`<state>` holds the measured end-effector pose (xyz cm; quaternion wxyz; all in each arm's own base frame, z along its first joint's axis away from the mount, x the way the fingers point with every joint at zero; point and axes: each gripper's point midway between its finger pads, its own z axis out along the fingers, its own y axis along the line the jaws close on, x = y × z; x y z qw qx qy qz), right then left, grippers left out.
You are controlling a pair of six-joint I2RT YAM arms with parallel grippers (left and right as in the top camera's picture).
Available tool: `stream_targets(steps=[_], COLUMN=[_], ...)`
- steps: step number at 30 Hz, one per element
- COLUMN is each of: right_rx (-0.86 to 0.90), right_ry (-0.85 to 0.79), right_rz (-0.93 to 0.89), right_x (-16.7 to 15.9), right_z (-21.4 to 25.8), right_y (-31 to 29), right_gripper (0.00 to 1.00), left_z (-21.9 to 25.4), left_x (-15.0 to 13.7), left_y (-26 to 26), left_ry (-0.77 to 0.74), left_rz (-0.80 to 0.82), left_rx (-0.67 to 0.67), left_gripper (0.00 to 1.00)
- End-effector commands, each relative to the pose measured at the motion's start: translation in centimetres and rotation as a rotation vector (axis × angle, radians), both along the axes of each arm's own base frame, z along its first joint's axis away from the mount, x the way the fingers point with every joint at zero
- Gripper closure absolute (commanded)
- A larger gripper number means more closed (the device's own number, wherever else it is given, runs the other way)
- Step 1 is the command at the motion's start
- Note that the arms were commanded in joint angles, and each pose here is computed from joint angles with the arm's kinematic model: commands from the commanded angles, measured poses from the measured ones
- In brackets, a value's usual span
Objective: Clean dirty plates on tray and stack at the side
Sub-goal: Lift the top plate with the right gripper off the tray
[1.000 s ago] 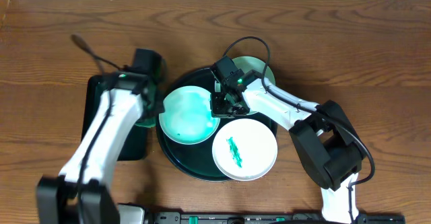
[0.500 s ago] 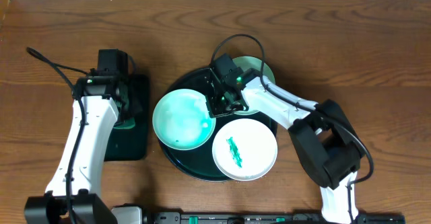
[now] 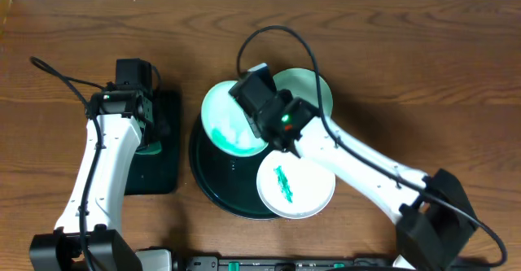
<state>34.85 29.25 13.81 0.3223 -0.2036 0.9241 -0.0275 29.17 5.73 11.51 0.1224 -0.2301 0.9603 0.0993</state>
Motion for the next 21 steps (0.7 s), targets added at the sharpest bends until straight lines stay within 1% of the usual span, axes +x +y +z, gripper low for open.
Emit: stream_targets(steps=[1,7,13,16,21], right_rx=[-0.171,-0.337,-0.449,-0.475,-0.483], right_ry=[-0.25,-0.444,-0.603,-0.656,-0.677], right_rz=[-0.08,-0.101,-0.166,-0.19,-0.198], right_x=[1.1,-0.3,-1.7,-2.3,-2.6], right_z=[4.9,8.4,11.4,12.5,12.9], right_y=[-2.0,-2.0,-2.3,-2.3,-2.3], right_gripper=[0.99,0.99,0.99,0.99,0.99], left_z=[0.1,0.1,0.1,0.1,0.1], left_x=[0.1,0.1,0.1,0.1,0.1], left_y=[0.4,0.4,0.4,0.4,0.4], left_ry=[0.001,0.001,0.001,0.001,0.001], left_rz=[-0.004,-0.004,-0.004,-0.004,-0.004], left_rx=[0.014,0.014,0.014,0.014,0.014], left_gripper=[0.93,0.93,0.93,0.93,0.93])
